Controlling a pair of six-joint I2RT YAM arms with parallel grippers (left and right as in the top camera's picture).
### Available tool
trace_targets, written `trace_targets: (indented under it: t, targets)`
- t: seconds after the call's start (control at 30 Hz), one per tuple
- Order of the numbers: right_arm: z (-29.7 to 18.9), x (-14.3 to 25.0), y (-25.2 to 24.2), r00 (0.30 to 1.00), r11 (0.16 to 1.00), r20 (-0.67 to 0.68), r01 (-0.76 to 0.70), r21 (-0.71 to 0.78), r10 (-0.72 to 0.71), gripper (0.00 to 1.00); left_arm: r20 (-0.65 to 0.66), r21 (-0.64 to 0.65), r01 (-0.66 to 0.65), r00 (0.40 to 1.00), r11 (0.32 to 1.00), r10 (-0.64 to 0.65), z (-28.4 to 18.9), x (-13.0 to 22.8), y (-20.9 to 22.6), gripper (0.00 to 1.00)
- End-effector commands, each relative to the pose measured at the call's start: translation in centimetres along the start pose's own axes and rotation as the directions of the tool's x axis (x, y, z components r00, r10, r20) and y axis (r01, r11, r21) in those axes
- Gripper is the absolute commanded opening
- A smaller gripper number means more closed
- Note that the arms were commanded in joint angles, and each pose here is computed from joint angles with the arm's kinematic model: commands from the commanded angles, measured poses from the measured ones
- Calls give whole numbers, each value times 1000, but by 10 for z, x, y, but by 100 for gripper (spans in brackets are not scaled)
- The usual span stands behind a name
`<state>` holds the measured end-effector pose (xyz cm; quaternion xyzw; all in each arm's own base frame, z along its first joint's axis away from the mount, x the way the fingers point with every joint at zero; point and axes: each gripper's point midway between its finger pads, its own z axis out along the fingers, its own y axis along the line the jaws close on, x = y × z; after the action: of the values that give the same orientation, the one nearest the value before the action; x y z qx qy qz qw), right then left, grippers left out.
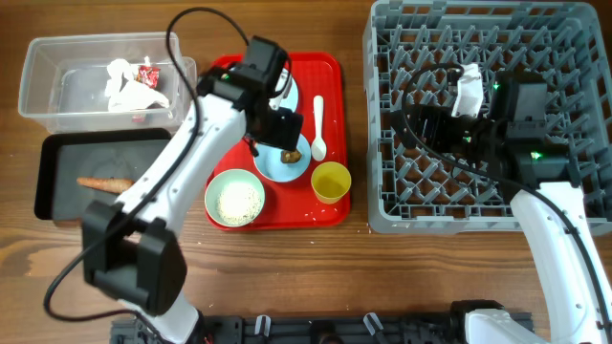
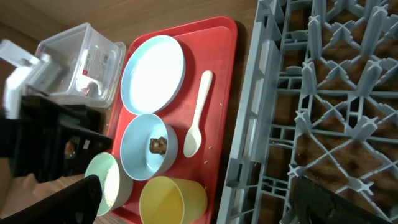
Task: Sort waste into correct bins and load items into the dishwasher rack
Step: 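Grasp rim of green rice bowl with left gripper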
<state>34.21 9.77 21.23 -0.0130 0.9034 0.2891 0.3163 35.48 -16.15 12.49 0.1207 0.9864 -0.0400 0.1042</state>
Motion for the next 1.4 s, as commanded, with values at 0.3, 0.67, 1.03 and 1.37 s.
trace_targets:
  t: [0.3, 0.67, 1.03, 1.37]
  targets:
    - [-1, -9, 0, 1000, 1000, 22, 2, 6, -2, 100, -232, -114, 383, 887, 917, -399, 31, 71, -13, 70]
    - [-1, -9, 0, 1000, 1000, 21, 2, 7, -3, 100, -265, -113, 304, 908, 946, -324, 80, 105, -2, 49]
    - [-1, -8, 0, 1000, 1000, 19, 1, 7, -1, 100, -290, -117, 272, 911, 955, -295, 78, 111, -1, 4]
    - [-1, -9, 0, 1000, 1000, 22, 3, 6, -3, 100, -187, -71, 331, 922, 941, -339, 25, 80, 10, 4]
